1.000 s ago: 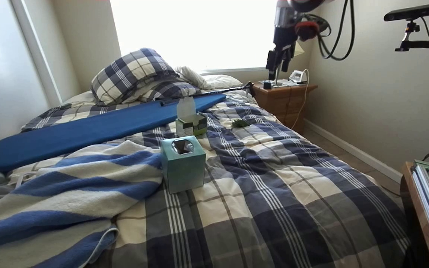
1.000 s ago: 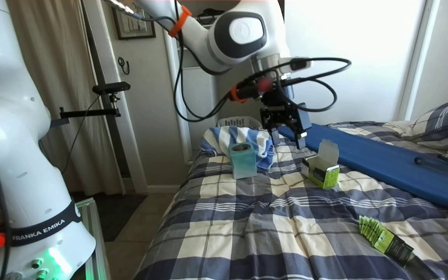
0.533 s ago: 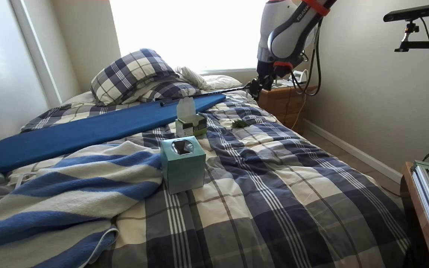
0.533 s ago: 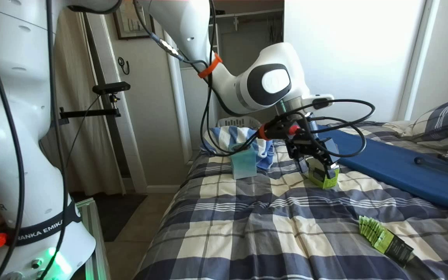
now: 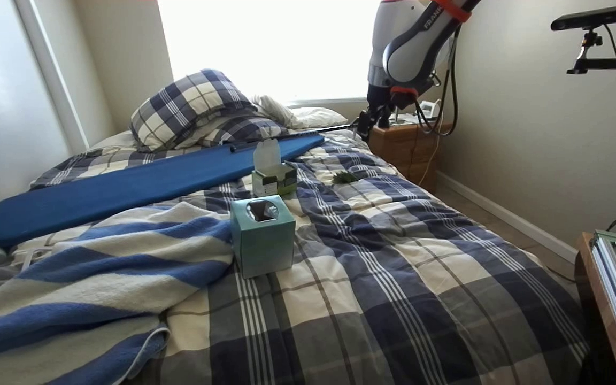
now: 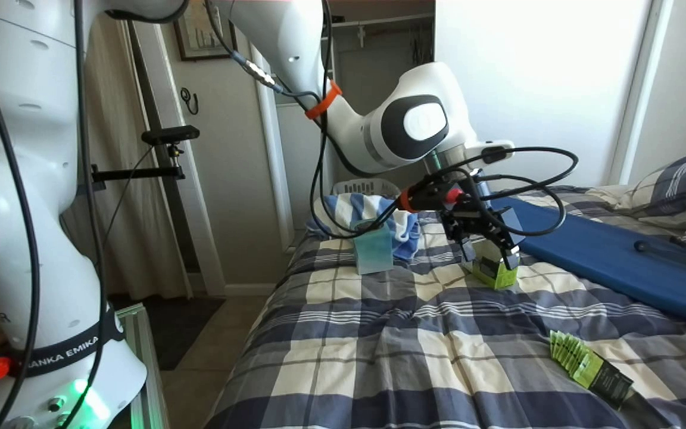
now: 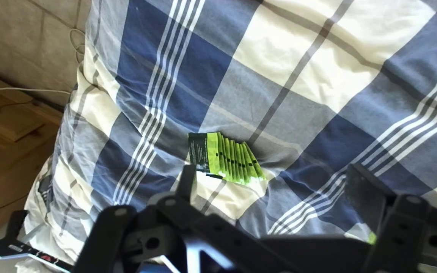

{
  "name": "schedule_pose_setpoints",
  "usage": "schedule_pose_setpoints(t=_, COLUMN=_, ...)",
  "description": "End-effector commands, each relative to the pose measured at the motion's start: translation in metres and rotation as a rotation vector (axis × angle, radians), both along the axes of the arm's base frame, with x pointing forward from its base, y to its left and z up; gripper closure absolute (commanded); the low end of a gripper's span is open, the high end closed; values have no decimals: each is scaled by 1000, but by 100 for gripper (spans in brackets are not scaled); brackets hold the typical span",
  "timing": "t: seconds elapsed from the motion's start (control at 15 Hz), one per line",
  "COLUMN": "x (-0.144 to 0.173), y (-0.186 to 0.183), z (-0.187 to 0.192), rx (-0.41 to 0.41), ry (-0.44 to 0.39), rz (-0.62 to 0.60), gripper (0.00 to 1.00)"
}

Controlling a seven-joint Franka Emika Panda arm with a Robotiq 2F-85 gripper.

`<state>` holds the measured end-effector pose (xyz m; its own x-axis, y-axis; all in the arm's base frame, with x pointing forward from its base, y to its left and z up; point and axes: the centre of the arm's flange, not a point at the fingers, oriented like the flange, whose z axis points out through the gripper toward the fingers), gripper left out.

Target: Put the green sachets in the green box

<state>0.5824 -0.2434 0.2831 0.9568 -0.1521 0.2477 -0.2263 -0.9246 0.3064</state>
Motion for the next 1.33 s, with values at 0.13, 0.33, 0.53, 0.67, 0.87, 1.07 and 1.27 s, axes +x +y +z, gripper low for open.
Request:
schedule_pose_setpoints(t=0.13, x=24, y=-19, z=-66, rx=-102, ry=-95, rz=-47, gripper=0)
schedule_pose_setpoints(t=0.33, x=36, y=-32, z=-113, rx=-119, ry=-121, rz=-64, gripper=0)
schedule_pose_setpoints(t=0.53, x=46, y=-44, z=-159, rx=-124, ry=-148, rz=-46, gripper=0)
schedule_pose_setpoints(t=0.67, x=56, y=-52, z=-181, rx=-109, ry=-196, rz=-38, gripper=0)
schedule_pose_setpoints(t=0.87, x=69, y=-64, z=-199, rx=-123, ry=-243, rz=-26, gripper=0)
schedule_pose_setpoints(t=1.07, x=81, y=-74, z=-209, rx=-128, ry=-263, rz=-14, gripper=0)
schedule_pose_setpoints(t=1.27, x=95, y=-83, z=-217, rx=-118, ry=-287, rz=-23, gripper=0)
